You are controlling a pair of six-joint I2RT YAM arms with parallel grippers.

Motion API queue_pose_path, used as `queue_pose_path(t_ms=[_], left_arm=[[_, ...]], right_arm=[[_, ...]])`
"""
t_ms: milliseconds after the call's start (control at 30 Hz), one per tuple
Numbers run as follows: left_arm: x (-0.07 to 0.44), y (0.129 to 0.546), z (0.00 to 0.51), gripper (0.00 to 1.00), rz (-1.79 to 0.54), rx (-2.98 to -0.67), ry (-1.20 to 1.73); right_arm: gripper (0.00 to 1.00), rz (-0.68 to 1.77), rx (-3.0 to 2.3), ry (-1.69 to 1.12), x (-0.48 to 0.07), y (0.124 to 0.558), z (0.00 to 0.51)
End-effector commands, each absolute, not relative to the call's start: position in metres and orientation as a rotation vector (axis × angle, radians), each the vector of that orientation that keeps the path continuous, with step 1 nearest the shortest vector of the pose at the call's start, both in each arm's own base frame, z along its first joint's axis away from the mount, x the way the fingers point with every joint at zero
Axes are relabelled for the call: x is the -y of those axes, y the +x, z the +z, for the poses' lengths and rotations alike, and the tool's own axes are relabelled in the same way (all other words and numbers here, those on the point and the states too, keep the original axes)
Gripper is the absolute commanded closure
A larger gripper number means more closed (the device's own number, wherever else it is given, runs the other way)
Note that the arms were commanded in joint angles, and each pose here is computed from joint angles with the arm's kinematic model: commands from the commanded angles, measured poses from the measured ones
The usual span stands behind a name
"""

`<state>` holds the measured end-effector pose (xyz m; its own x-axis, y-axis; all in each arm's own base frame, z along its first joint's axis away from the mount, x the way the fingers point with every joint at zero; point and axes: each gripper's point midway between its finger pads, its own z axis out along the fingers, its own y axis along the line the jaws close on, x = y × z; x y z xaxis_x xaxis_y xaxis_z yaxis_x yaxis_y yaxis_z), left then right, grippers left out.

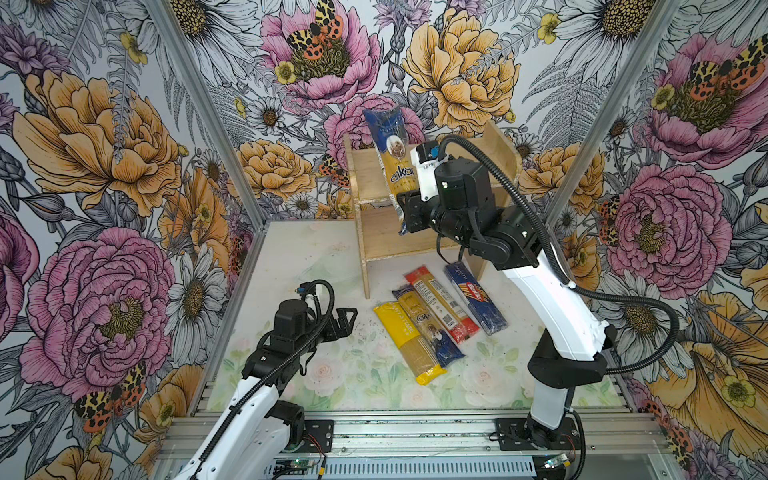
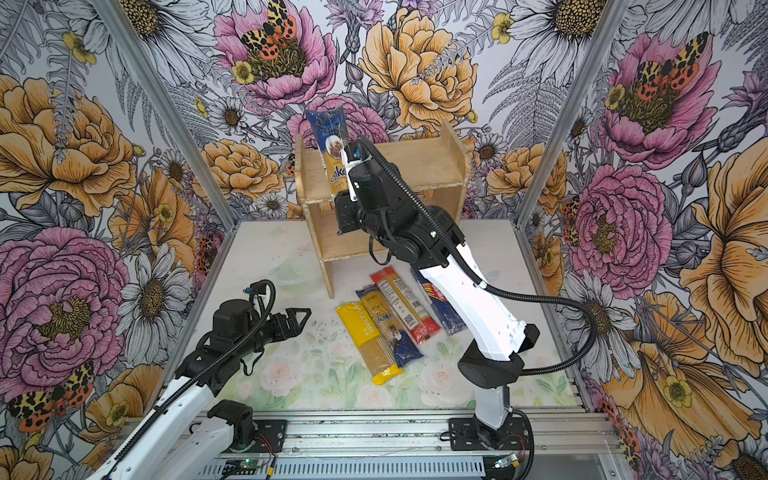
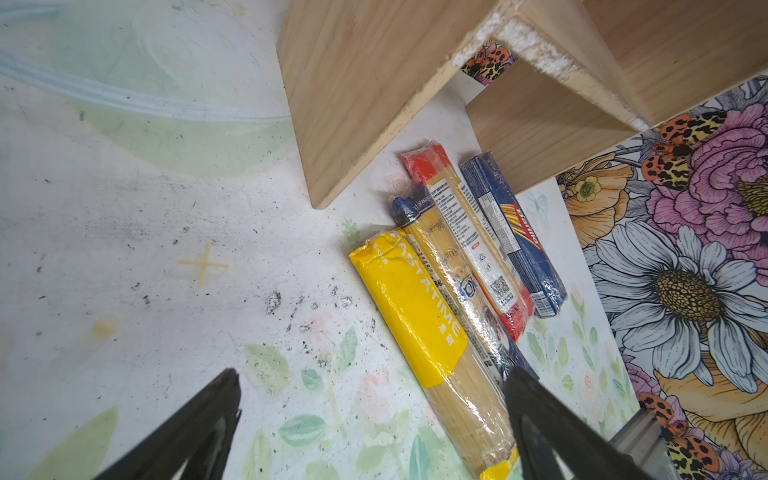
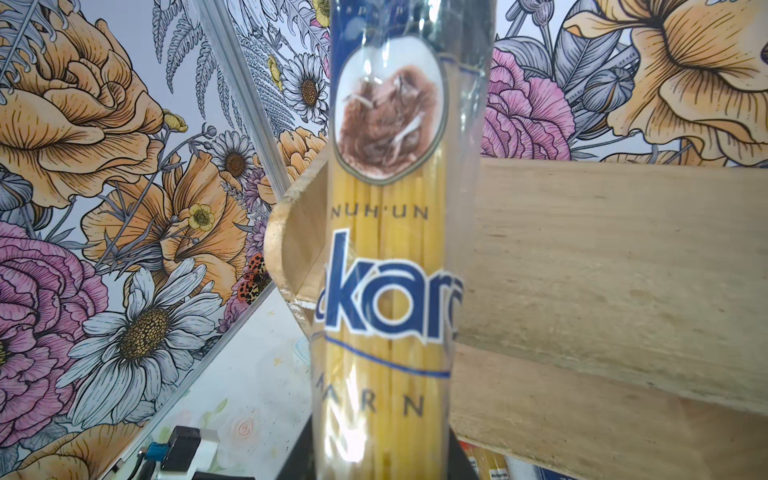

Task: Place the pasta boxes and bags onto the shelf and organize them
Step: 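Lower the Ankara bag onto the upper shelf tier with the right gripper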

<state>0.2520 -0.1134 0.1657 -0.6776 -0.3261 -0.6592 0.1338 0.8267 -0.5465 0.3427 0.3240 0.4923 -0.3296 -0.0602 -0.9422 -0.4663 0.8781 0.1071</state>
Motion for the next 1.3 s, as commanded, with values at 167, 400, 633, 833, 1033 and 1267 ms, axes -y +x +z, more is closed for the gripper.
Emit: queue_pose_path(t_ms=[167, 400, 633, 833, 1033, 1267], left_arm=[[0.115, 0.254, 0.169, 0.01, -0.76, -2.175, -0.142], [0.115, 0.253, 0.17, 0.01, -0.768, -2.172, -0.139], [0.115, 0.253, 0.17, 0.01, -0.77, -2.169, -0.14], [0.116, 0.254, 0.169, 0.01, -0.774, -2.171, -0.141], [0.116, 0.254, 0.169, 0.01, -0.776, -2.17, -0.142], [0.116, 0.253, 0.169, 0.01, -0.78, -2.17, -0.14]], right_arm=[[1.0, 0.546, -1.601, -0.192, -0.316, 0.353, 0.577], [1.0, 0.554, -1.56, -0.144, -0.32, 0.363, 0.583], [1.0, 0.532, -1.565, -0.153, -0.327, 0.37, 0.575], [1.0, 0.506, -1.567, -0.156, -0.33, 0.376, 0.571], [1.0, 0.498, -1.569, -0.152, -0.333, 0.379, 0.567], [1.0, 0.505, -1.57, -0.139, -0.337, 0.384, 0.564]])
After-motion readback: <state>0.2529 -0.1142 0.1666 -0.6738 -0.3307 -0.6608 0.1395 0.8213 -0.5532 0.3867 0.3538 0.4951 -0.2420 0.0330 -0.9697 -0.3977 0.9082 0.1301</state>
